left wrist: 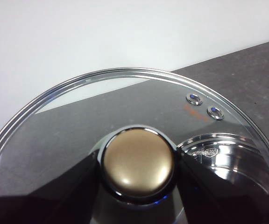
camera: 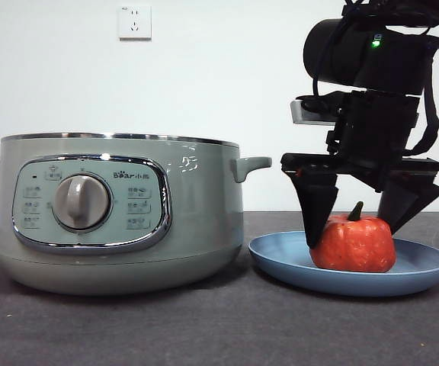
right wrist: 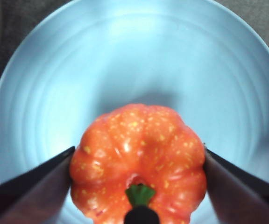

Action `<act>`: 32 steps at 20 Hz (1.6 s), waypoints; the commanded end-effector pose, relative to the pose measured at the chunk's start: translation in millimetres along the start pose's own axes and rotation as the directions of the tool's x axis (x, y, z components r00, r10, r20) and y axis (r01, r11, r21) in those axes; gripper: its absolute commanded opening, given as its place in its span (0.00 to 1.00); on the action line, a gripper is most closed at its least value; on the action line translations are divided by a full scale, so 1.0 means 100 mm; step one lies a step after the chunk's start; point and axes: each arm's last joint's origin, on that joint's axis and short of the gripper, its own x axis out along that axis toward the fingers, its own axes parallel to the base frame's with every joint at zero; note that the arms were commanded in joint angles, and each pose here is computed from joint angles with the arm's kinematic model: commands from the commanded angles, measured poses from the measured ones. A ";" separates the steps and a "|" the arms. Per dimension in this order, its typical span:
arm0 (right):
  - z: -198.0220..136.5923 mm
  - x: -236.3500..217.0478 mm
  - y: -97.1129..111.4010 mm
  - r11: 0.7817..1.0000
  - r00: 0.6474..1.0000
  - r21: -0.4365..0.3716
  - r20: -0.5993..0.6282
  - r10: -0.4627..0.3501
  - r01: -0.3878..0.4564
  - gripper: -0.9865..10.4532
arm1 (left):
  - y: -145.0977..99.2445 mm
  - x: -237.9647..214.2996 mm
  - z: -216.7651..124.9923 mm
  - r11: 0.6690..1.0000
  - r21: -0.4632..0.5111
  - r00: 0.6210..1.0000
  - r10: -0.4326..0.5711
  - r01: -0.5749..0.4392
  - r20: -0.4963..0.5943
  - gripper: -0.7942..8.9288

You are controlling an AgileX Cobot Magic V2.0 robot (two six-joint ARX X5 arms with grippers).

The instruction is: Take the pumpkin out from the steamer,put the pumpkin in the blue plate,close the lid

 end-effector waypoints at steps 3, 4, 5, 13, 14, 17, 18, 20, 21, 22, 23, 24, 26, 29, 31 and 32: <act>-0.02 0.04 0.00 1.000 1.000 -0.001 -0.013 -0.001 0.001 0.61 | 0.03 -0.08 0.07 1.000 -0.009 0.998 0.008 -0.007 0.059 0.07; -0.02 0.03 0.00 1.000 1.000 -0.002 -0.005 0.001 -0.001 0.61 | 0.03 -0.07 0.07 1.000 -0.008 0.999 0.007 -0.007 0.054 0.07; -0.01 -0.01 0.00 1.000 1.000 0.000 0.005 0.002 -0.002 0.61 | 0.03 -0.07 0.06 1.000 -0.006 0.999 0.004 -0.004 0.049 0.07; -0.04 -1.00 -0.09 0.998 0.946 0.021 0.320 0.046 -0.056 0.61 | -0.05 0.01 0.06 0.986 -0.004 0.986 -0.164 0.164 0.029 0.07; -0.08 -1.16 -0.11 0.998 0.927 0.023 0.372 0.052 -0.065 0.61 | -0.07 0.06 0.05 0.982 -0.015 0.982 -0.186 0.187 0.015 0.07; -0.21 -1.56 -0.16 0.995 0.866 0.030 0.496 0.065 -0.092 0.61 | -0.15 0.25 0.01 0.978 -0.020 0.977 -0.210 0.209 -0.032 0.07; -0.26 -1.67 -0.18 0.995 0.845 0.030 0.530 0.069 -0.100 0.61 | -0.18 0.32 -0.03 0.975 -0.028 0.974 -0.222 0.220 -0.046 0.07; -0.36 -1.87 -0.21 0.993 0.806 0.027 0.587 0.075 -0.113 0.61 | -0.25 0.46 -0.12 0.963 -0.053 0.962 -0.266 0.263 -0.055 0.07; -0.42 -1.96 -0.23 0.993 0.787 0.027 0.612 0.078 -0.119 0.61 | -0.28 0.54 -0.17 0.960 -0.068 0.959 -0.277 0.273 -0.057 0.07; -0.47 -2.04 -0.24 0.992 0.769 0.025 0.634 0.080 -0.124 0.61 | -0.31 0.61 -0.22 0.958 -0.076 0.958 -0.281 0.276 -0.060 0.07; -0.52 -2.11 -0.25 0.991 0.751 0.026 0.655 0.081 -0.130 0.61 | -0.33 0.67 -0.28 0.957 -0.087 0.957 -0.281 0.275 -0.068 0.07; -0.56 -2.17 -0.26 0.990 0.736 0.030 0.672 0.083 -0.139 0.61 | -0.36 0.74 -0.34 0.956 -0.090 0.956 -0.284 0.278 -0.073 0.07; -0.64 -2.27 -0.29 0.988 0.705 0.034 0.704 0.085 -0.154 0.61 | -0.41 0.86 -0.45 0.956 -0.097 0.954 -0.286 0.277 -0.088 0.07; -0.71 -2.36 -0.30 0.987 0.679 0.032 0.729 0.087 -0.160 0.61 | -0.49 1.05 -0.56 0.950 -0.113 0.945 -0.303 0.290 -0.127 0.07; -0.73 -2.38 -0.31 0.986 0.676 0.032 0.732 0.087 -0.161 0.61 | -0.54 1.14 -0.58 0.942 -0.119 0.936 -0.329 0.314 -0.129 0.07; -0.73 -2.38 -0.31 0.986 0.676 0.032 0.732 0.087 -0.161 0.61 | -0.55 1.18 -0.59 0.939 -0.120 0.933 -0.336 0.322 -0.129 0.07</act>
